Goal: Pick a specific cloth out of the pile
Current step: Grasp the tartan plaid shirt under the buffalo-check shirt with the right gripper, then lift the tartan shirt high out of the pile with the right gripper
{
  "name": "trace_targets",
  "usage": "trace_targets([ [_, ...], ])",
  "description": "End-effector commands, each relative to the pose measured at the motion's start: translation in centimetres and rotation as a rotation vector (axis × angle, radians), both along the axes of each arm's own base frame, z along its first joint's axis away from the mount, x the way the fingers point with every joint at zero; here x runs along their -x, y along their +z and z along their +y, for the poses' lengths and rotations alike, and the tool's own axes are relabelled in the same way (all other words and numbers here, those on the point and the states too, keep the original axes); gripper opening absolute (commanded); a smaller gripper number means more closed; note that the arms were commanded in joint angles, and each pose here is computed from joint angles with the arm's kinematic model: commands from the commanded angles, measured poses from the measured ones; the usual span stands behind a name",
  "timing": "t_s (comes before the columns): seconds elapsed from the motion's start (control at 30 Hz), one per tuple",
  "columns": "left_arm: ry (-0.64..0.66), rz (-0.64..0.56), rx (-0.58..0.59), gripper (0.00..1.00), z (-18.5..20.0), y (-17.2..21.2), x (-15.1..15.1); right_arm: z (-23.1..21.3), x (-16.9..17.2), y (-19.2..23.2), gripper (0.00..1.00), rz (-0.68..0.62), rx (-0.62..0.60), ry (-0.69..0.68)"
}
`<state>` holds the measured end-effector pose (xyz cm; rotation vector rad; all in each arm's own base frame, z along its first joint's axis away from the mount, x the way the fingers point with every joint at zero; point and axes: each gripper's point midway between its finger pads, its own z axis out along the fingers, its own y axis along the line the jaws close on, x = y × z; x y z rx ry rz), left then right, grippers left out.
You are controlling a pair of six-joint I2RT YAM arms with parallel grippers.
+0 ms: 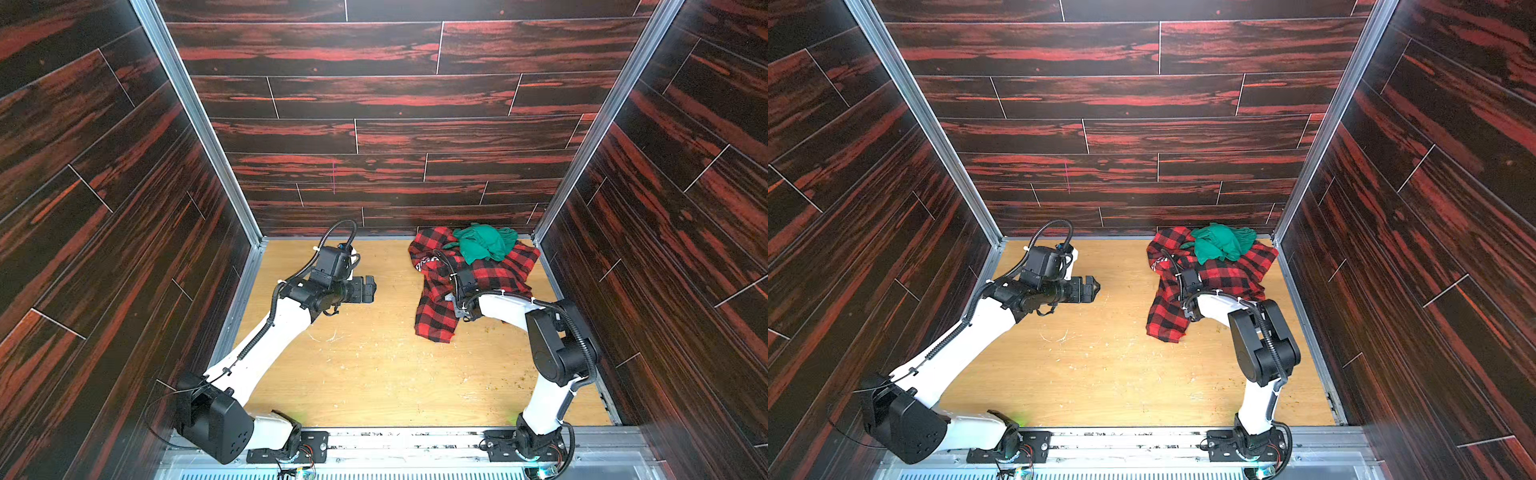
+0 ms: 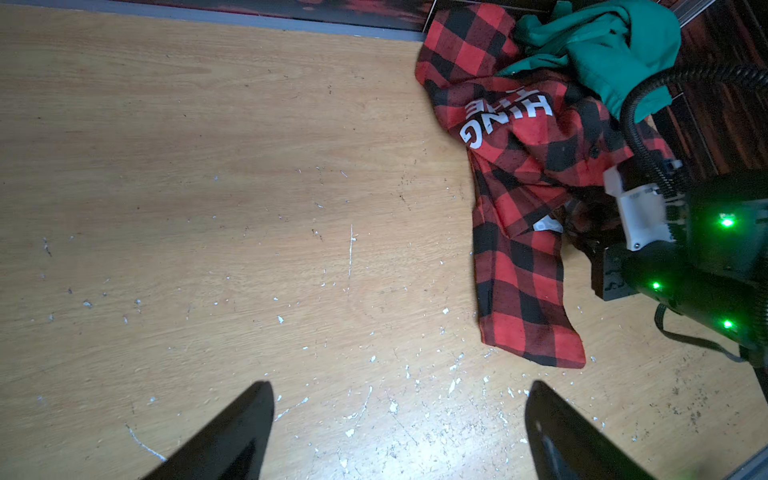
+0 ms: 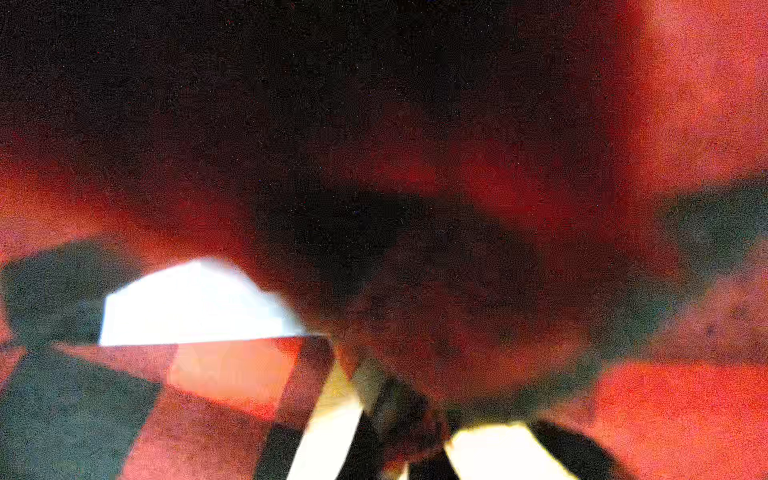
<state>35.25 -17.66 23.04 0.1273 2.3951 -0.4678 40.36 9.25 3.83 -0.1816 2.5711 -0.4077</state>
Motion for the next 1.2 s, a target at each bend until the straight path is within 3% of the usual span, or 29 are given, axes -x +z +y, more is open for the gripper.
trace_targets([
  [0.0, 0.020, -0.018, 0.002, 0.97, 0.6, 0.7, 0.4, -0.4, 0.8, 2.3, 0.00, -0.024, -0.017, -0.026],
  [0.13, 0.019, -0.057, 0.019, 0.97, 0.3, 1.5, -0.2, -0.6, 1.5, 7.3, 0.00, -0.084, -0.061, -0.045],
  [0.3, 0.019, -0.081, 0.038, 0.97, -0.1, 2.0, -0.9, -1.9, 1.3, 18.4, 0.00, -0.298, -0.057, -0.038],
  [0.5, 0.008, -0.096, 0.057, 0.97, -0.7, 2.4, -1.6, -4.8, -0.9, 38.0, 0.00, -0.648, -0.037, -0.042],
  [0.63, 0.007, -0.117, 0.069, 0.97, -0.9, 3.0, -1.9, -3.8, -2.1, 51.8, 0.00, -0.917, -0.047, 0.042],
  [0.77, 0.029, -0.165, 0.075, 0.97, -0.5, 4.6, -2.2, -2.6, -1.5, 60.9, 0.00, -1.209, -0.011, 0.087],
  [0.83, 0.047, -0.192, 0.079, 0.97, -0.2, 5.4, -2.2, -2.1, -0.7, 63.7, 0.00, -1.330, -0.007, 0.112],
  [0.9, 0.065, -0.210, 0.075, 0.97, 0.3, 5.9, -2.1, -0.2, -0.4, 64.7, 0.00, -1.368, -0.085, 0.216],
  [1.03, 0.125, -0.264, 0.049, 0.97, 2.1, 7.2, -1.2, 7.4, 0.2, 63.3, 0.00, -1.305, -0.401, 0.604],
  [1.17, 0.239, -0.366, 0.011, 0.97, 5.8, 10.0, 0.2, 11.7, 0.0, 63.0, 0.00, -1.251, -0.749, 0.742],
])
